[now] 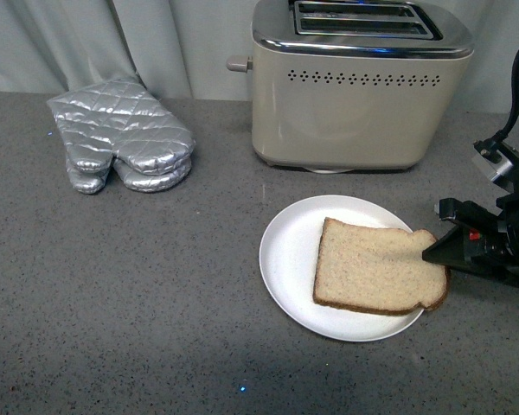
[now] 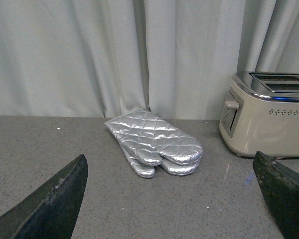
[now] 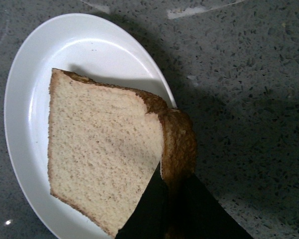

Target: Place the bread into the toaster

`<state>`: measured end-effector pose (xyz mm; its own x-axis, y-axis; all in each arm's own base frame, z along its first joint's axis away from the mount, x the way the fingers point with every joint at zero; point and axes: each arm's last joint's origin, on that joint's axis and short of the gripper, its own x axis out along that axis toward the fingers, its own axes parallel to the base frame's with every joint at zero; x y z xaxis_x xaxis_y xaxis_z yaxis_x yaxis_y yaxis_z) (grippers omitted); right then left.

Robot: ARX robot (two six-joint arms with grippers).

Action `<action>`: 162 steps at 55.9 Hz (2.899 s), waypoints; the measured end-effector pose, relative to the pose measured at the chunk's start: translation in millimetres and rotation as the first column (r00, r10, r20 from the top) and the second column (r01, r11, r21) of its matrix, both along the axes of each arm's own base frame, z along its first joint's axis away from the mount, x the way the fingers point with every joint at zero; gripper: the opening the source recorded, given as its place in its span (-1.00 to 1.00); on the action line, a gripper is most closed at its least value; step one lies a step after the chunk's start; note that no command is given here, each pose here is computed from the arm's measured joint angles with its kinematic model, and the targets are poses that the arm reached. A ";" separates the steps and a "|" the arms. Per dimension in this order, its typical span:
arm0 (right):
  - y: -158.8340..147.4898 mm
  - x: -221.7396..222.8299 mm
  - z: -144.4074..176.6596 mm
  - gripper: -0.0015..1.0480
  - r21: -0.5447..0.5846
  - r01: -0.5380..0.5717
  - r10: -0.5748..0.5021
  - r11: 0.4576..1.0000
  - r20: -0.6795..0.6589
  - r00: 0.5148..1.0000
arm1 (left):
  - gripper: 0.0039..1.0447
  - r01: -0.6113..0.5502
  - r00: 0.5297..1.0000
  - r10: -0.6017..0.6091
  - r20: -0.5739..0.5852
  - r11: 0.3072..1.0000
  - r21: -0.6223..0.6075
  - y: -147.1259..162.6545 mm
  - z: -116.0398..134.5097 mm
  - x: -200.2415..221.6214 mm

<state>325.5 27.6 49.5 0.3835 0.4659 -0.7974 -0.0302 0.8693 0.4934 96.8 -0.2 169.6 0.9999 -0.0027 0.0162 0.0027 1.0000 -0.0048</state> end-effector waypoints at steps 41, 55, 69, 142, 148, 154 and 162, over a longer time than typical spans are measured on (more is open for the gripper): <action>45.8 -30.4 208.4 -0.97 0.388 0.324 -0.425 0.863 0.209 0.880 | 0.88 0.000 1.000 0.000 0.000 1.000 0.000 0.0 0.0 0.0; 64.1 -14.4 255.0 -0.97 0.419 0.556 -0.671 0.717 0.201 0.714 | 0.88 0.000 1.000 0.000 0.000 1.000 0.000 0.0 0.0 0.0; 92.2 14.3 261.9 -0.97 0.414 0.726 -0.814 0.549 0.068 0.577 | 0.88 0.000 1.000 0.000 0.000 1.000 0.000 0.0 0.0 0.0; 121.9 65.5 213.4 -0.97 0.286 0.926 -0.936 0.246 -0.177 0.304 | 0.88 0.000 1.000 0.000 -0.001 1.000 0.000 0.0 -0.1 0.0; 123.3 64.1 212.1 -0.82 0.291 0.920 -0.936 0.261 -0.157 0.316 | 0.88 0.000 1.000 0.000 -0.001 1.000 0.000 0.0 -0.1 0.0; 122.9 63.4 217.0 -0.48 0.338 0.897 -0.930 0.286 -0.126 0.344 | 0.88 0.000 1.000 0.000 -0.001 1.000 0.000 0.0 -0.1 0.0; 117.5 58.7 233.9 -0.03 0.372 0.864 -0.918 0.340 -0.068 0.390 | 0.88 0.000 1.000 0.000 -0.001 1.000 0.000 0.0 -0.1 0.0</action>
<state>384.2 145.0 283.5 0.8058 -0.0316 -0.5913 0.5824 0.2224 0.7819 96.8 -0.2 169.5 0.9999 -0.0023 0.0151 0.0024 1.0000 -0.0048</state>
